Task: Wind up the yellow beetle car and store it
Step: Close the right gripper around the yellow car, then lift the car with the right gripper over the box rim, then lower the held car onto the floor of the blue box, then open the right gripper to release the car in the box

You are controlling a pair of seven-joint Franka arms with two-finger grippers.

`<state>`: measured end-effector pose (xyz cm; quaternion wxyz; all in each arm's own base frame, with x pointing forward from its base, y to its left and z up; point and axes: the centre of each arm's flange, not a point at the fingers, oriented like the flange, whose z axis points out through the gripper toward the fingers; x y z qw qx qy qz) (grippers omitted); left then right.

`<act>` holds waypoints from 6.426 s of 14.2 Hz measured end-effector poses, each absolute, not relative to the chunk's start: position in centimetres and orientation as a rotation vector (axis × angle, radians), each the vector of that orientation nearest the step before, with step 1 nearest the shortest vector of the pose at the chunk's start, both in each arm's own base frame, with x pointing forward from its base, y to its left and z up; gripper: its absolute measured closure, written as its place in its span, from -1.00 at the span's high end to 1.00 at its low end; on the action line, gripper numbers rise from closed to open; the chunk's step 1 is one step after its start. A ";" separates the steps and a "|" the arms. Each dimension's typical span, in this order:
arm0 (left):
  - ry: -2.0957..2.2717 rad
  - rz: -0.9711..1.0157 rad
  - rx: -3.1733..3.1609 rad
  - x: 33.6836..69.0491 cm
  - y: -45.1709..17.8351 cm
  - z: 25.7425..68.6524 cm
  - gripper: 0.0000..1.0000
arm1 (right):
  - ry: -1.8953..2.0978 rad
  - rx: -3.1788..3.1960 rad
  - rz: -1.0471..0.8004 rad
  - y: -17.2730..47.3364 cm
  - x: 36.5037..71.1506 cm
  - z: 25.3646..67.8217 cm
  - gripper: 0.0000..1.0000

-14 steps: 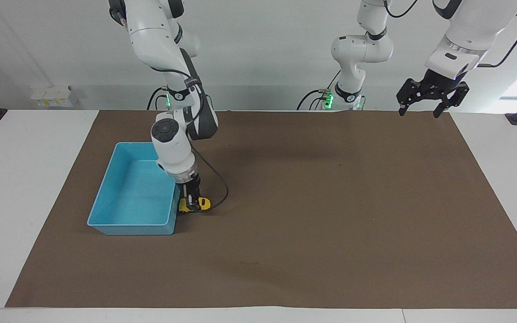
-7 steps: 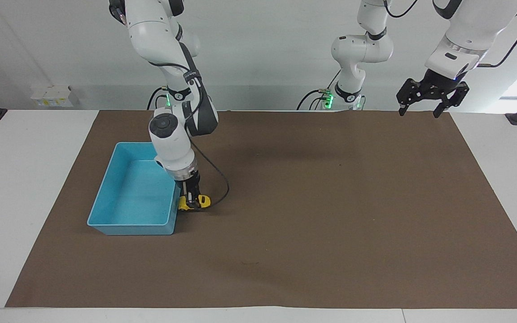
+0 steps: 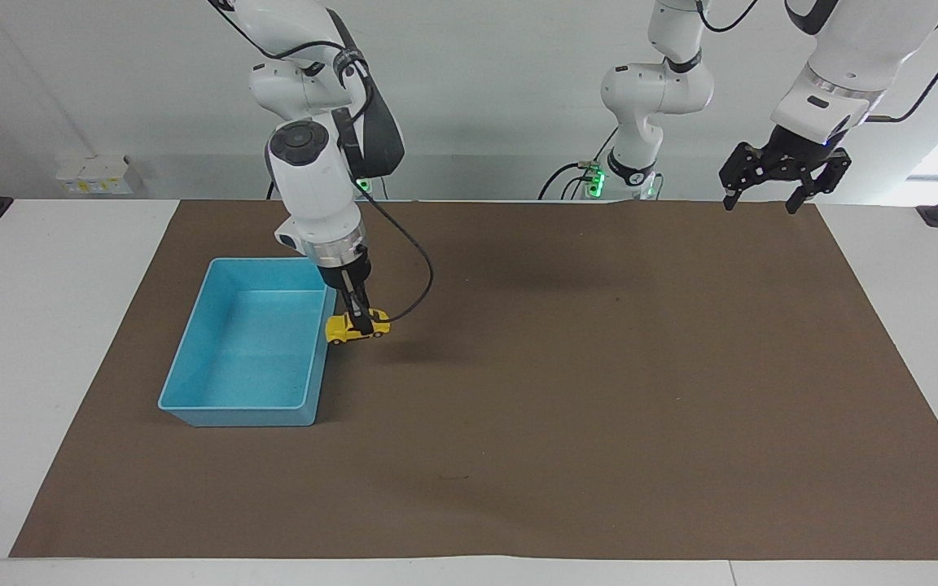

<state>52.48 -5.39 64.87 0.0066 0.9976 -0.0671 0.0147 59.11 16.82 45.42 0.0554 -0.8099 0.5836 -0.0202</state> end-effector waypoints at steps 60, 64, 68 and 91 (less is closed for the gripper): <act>-0.210 0.046 3.121 52.5 -5.4 64.9 1.00 | -0.170 -3.107 0.023 -3.9 53.6 30.9 -0.10; -0.210 0.046 3.121 52.5 -5.4 64.9 1.00 | -0.177 -3.105 0.023 -3.6 53.6 30.8 0.13; -0.210 0.046 3.121 52.5 -5.4 64.9 1.00 | -0.187 -3.107 -0.012 -3.3 54.8 32.5 0.98; -0.210 0.046 3.121 52.5 -5.4 64.9 1.00 | 0.247 -3.125 0.026 1.7 56.8 54.7 1.00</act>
